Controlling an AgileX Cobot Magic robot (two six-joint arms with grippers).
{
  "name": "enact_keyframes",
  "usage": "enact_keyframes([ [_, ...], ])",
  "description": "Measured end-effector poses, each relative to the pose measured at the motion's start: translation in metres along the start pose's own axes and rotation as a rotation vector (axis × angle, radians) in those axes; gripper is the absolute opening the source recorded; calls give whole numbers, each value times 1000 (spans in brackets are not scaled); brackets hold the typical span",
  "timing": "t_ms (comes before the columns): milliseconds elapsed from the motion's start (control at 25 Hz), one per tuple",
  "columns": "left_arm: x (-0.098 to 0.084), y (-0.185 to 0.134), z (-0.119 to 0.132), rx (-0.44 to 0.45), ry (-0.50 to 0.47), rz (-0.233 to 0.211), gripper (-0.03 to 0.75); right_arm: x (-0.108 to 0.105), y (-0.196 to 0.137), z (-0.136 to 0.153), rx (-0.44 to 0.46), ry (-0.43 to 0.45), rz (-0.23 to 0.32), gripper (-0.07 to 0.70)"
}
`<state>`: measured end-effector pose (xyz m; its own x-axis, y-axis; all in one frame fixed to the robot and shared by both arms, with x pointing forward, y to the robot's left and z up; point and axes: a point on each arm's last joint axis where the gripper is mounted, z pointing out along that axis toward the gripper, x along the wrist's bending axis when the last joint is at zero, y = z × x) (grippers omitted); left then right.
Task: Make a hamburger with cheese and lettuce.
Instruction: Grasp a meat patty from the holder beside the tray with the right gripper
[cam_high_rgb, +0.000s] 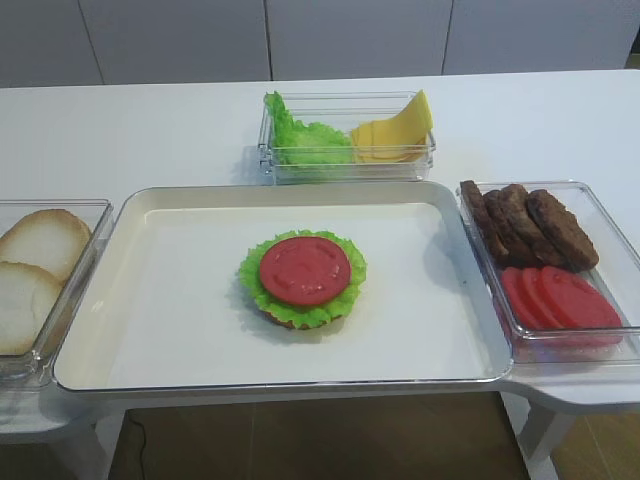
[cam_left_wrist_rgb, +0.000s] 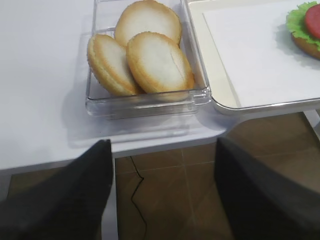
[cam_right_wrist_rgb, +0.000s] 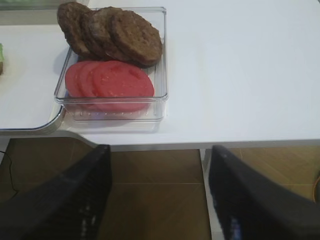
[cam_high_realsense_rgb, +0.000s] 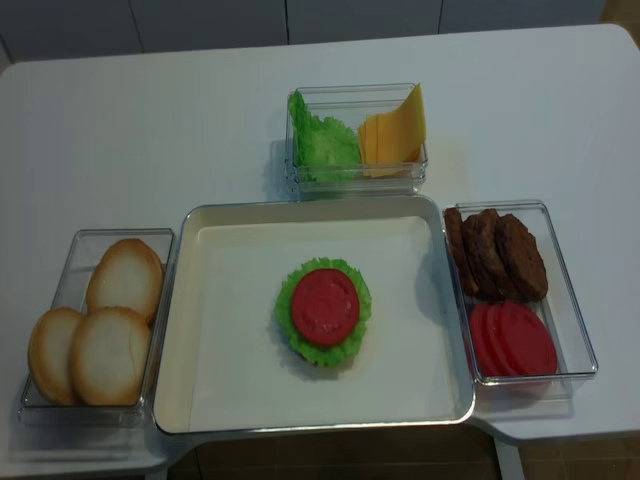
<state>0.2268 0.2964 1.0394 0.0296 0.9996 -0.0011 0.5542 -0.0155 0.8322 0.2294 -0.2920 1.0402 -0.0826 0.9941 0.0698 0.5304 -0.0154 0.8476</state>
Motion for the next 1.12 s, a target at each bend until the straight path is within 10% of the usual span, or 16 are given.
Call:
enact_keyframes([
  [1120,0,0,0,0,0,0,471,0,0,0,0,0,0,479],
])
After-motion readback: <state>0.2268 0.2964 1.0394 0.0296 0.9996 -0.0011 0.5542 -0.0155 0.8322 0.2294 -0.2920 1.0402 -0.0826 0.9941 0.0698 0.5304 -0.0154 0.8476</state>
